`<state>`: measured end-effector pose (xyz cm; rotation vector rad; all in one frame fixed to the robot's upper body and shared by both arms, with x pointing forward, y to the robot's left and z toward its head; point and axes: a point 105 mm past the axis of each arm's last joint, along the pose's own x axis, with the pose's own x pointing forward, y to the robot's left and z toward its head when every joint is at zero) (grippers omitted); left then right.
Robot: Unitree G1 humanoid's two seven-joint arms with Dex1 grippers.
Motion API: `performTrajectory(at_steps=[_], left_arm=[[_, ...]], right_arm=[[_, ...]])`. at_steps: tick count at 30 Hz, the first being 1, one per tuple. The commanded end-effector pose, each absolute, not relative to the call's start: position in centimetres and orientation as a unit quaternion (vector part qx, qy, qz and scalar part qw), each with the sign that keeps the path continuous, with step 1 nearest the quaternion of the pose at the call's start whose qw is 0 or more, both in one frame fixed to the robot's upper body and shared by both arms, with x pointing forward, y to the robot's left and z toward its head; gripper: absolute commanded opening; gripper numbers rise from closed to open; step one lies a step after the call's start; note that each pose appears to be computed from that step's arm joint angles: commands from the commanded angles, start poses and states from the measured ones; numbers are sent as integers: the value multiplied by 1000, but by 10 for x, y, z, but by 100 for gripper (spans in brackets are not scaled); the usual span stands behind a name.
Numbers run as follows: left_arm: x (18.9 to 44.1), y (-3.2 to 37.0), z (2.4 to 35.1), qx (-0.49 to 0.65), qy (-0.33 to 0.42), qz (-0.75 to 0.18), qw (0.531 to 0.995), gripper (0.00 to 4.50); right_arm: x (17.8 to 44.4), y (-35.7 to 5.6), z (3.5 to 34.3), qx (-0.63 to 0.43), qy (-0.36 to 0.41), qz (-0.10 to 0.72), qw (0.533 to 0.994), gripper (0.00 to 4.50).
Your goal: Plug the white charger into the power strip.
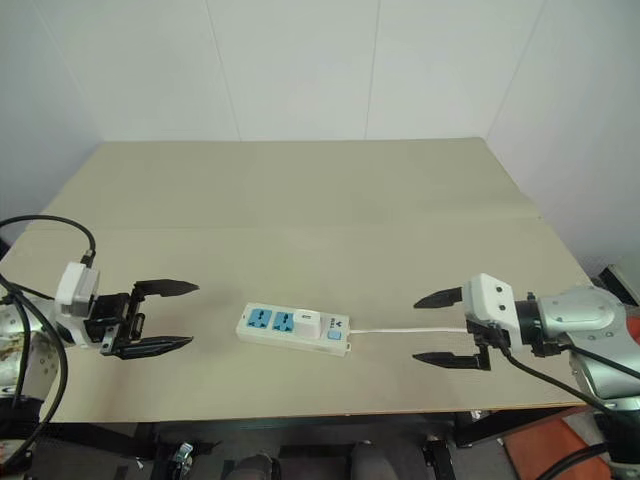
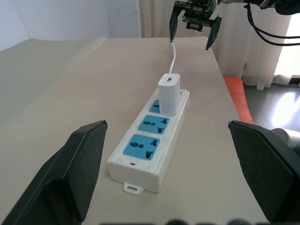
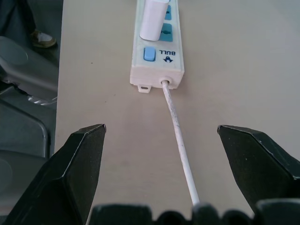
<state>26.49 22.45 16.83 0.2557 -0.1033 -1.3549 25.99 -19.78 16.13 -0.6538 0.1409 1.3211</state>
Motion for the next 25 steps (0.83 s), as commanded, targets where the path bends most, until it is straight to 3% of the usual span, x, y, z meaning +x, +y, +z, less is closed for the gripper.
performTrajectory(at_steps=[1, 25], left_arm=[[265, 224, 185, 137, -80, -618, 770, 450], [271, 208, 180, 139, -86, -627, 762, 450]], right_arm=[[258, -199, 175, -308, 48, 592, 743, 446], [249, -204, 170, -305, 68, 575, 756, 446]])
